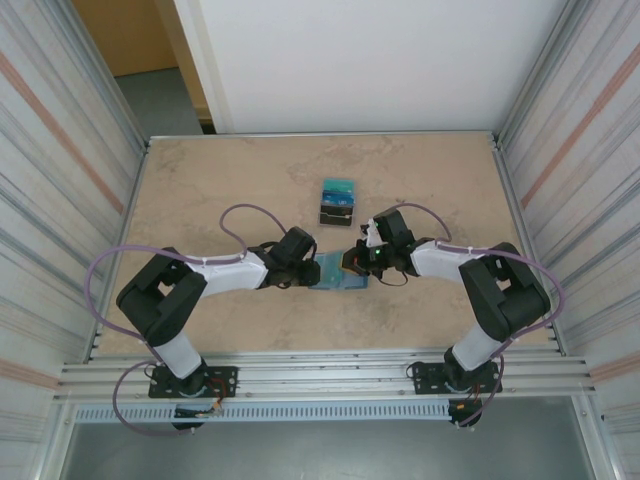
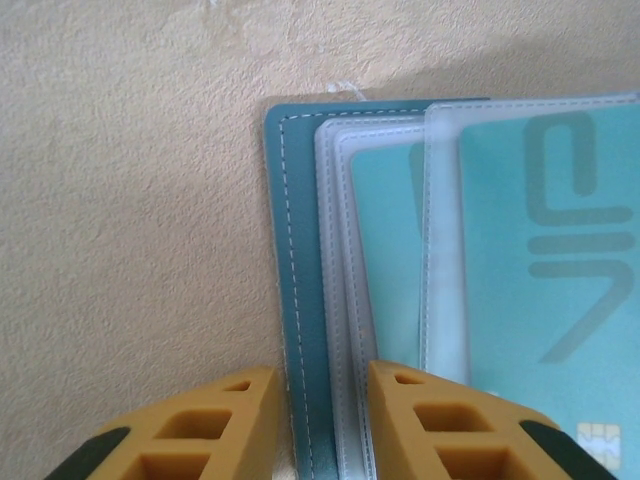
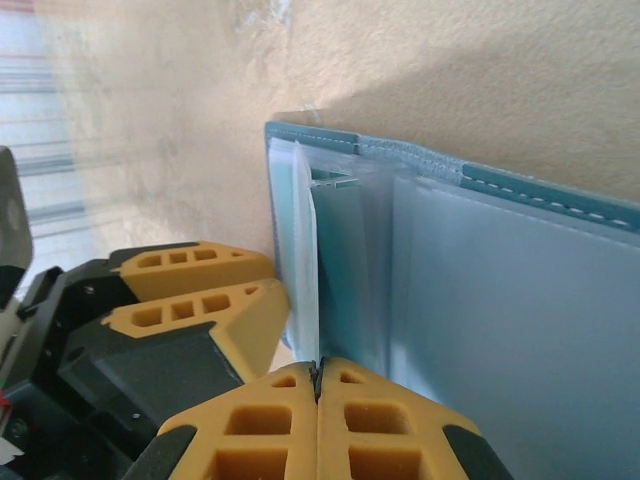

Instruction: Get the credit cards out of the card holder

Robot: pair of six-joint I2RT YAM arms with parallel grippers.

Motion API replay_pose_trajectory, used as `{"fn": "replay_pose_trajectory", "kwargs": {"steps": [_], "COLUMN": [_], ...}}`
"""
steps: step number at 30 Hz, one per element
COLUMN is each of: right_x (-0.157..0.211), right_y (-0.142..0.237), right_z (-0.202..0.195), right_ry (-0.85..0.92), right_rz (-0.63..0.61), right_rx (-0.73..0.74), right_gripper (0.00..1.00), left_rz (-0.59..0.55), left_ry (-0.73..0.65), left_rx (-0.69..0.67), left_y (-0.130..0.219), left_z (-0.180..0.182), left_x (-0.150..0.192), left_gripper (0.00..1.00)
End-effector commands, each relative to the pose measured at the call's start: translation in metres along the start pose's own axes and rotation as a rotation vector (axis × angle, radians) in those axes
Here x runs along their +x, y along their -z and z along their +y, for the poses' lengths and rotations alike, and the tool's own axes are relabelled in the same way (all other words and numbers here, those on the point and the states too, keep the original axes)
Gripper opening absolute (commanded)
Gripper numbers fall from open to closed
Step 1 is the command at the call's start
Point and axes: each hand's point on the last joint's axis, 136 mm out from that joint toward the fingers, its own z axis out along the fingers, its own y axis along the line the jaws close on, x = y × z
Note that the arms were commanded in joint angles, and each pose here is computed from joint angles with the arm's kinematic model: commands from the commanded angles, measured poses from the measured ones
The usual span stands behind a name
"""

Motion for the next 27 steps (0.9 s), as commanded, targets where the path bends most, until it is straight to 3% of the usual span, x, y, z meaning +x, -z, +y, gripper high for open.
{"fn": "replay_pose_trajectory", "kwargs": {"steps": [1,27], "right_x": [-0.008,-0.017], "right_y": [0.014,0.054], "right_z": [0.01,0.007], "right_ry": [0.058,0.178], "right_rz": [-0.031,-0.091], "right_rx": [0.025,0.225], "right_gripper": [0.01,0.0], "left_rz": [0.052,-0.009], "left_ry": [0.001,0.017], "left_rx": [-0.06,-0.106], "left_y": [0.0,0.019], "left_z": [0.013,0.032], "left_x": [0.016,0.004], "left_gripper": [0.3,0.29]}}
